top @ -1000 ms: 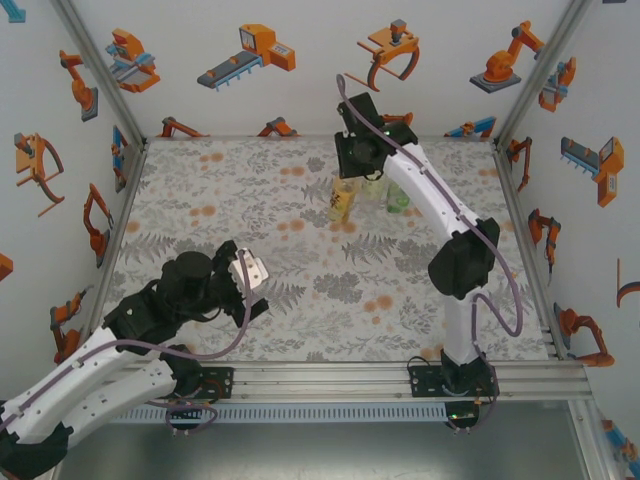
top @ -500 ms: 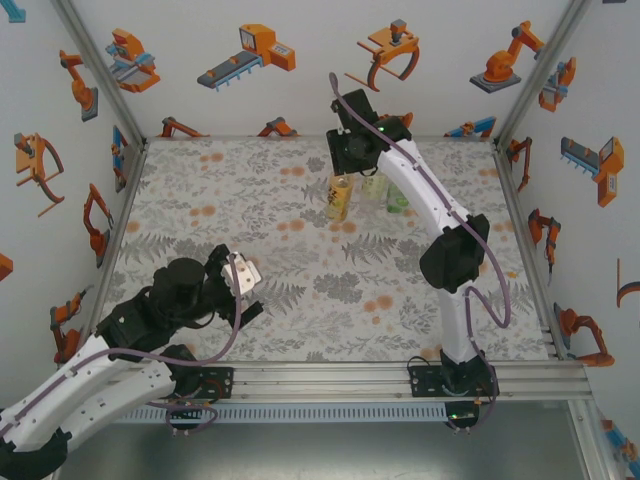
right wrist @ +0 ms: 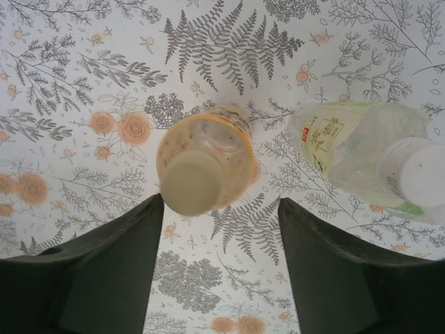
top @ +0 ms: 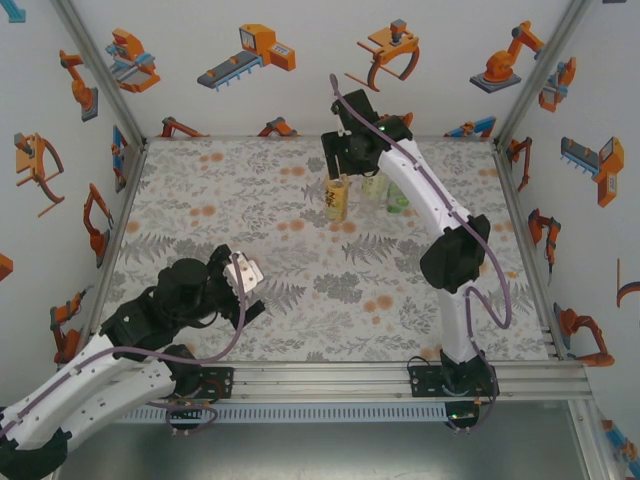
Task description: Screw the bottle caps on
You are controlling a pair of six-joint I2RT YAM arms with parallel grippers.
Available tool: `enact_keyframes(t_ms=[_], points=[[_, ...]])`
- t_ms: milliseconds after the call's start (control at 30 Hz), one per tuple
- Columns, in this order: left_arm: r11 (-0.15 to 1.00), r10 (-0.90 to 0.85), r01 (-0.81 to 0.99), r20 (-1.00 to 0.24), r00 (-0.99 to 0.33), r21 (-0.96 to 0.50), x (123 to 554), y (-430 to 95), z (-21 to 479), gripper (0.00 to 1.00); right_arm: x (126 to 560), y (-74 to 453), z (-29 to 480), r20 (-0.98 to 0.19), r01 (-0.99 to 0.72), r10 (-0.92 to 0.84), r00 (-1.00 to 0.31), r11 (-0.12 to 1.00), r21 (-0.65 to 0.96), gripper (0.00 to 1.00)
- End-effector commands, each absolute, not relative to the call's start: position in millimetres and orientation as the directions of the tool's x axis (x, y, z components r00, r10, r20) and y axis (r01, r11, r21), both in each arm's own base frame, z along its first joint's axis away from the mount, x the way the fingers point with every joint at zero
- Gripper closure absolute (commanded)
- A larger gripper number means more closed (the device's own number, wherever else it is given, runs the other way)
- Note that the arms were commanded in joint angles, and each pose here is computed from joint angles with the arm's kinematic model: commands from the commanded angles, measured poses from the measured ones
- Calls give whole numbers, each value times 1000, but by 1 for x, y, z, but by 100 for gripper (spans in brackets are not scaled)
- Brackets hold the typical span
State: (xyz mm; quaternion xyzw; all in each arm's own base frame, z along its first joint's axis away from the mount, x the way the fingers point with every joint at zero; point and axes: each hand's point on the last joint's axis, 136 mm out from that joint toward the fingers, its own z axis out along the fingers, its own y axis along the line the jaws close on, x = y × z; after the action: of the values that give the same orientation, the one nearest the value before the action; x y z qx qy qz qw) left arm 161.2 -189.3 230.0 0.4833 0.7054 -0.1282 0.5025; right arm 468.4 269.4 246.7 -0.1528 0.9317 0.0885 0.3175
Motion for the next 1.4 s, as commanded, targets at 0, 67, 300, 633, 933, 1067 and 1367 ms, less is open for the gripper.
enact_keyframes(t_ms=[0, 67, 300, 633, 933, 1067, 1367], points=[[562, 530, 770, -846, -54, 302, 176, -190, 226, 3, 453, 248, 294, -680, -322, -207, -703, 946, 45, 28], [596, 530, 737, -846, -64, 318, 187, -190, 222, 3, 446, 236, 299, -689, -308, -216, -692, 951, 11, 21], [726, 501, 602, -855, -134, 332, 232, -177, 205, 3, 418, 187, 295, -710, -242, -203, -675, 969, -48, 14], [895, 383, 359, -866, -321, 263, 293, -118, 161, 3, 385, 73, 229, -697, -15, -63, -714, 997, -75, 9], [968, 224, 187, -917, -331, 169, 327, -69, 131, 3, 365, -10, 134, -749, 151, 16, -663, 982, -113, 5], [976, 188, 164, -927, -325, 140, 342, -59, 118, 3, 365, -21, 106, -804, 141, -7, -594, 984, -112, 3], [986, 144, 121, -951, -272, 115, 376, -43, 112, 3, 382, -23, 115, -935, 107, 36, -354, 994, -3, 1]])
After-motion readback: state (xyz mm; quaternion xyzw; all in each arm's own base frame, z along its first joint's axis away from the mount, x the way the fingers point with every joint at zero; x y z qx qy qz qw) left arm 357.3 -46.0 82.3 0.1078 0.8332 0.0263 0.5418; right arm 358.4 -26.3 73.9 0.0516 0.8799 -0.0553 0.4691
